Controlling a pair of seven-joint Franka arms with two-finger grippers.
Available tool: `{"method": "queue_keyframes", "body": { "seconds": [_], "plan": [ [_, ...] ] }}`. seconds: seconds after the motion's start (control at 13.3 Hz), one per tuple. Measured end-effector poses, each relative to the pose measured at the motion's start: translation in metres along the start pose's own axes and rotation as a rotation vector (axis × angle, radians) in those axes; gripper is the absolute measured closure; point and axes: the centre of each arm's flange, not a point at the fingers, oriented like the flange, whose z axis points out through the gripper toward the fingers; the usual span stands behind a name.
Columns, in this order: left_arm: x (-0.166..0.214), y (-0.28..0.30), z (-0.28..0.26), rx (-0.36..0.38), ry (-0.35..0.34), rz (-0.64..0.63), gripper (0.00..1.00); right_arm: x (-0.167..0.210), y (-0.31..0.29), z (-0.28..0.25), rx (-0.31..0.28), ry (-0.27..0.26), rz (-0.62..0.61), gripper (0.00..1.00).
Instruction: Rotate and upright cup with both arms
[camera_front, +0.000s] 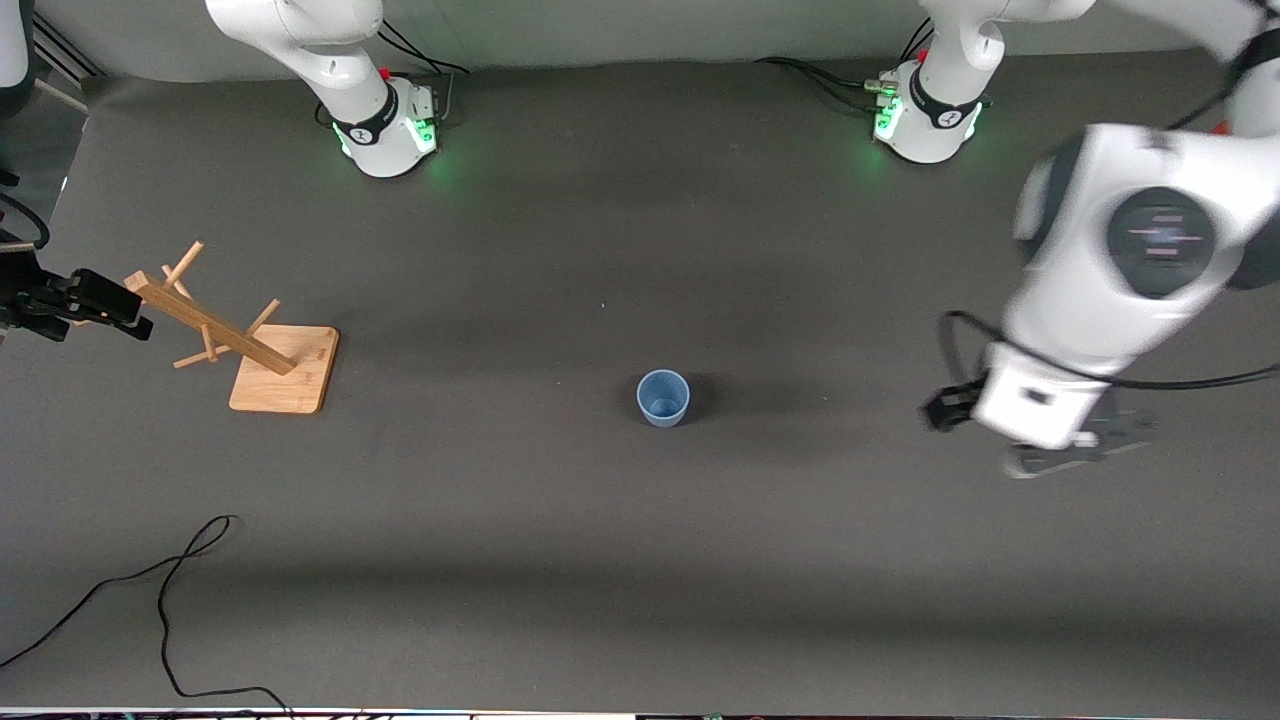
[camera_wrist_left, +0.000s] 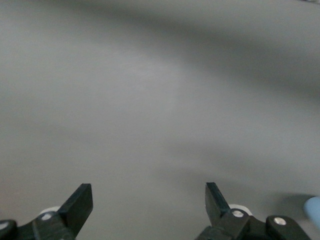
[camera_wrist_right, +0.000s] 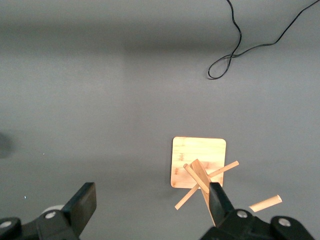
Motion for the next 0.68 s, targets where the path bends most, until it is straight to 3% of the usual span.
{"method": "queue_keyframes", "body": {
  "seconds": [0.38,0.68],
  "plan": [
    [0.008,-0.11,-0.002,-0.047,-0.058,0.041,0.0,-0.005,0.0,-0.001,0.001,-0.024,0.0,0.0],
    [-0.028,-0.131,-0.015,-0.038,-0.054,0.066,0.0,-0.007,0.0,-0.001,0.001,-0.035,0.0,0.0]
  ]
}}
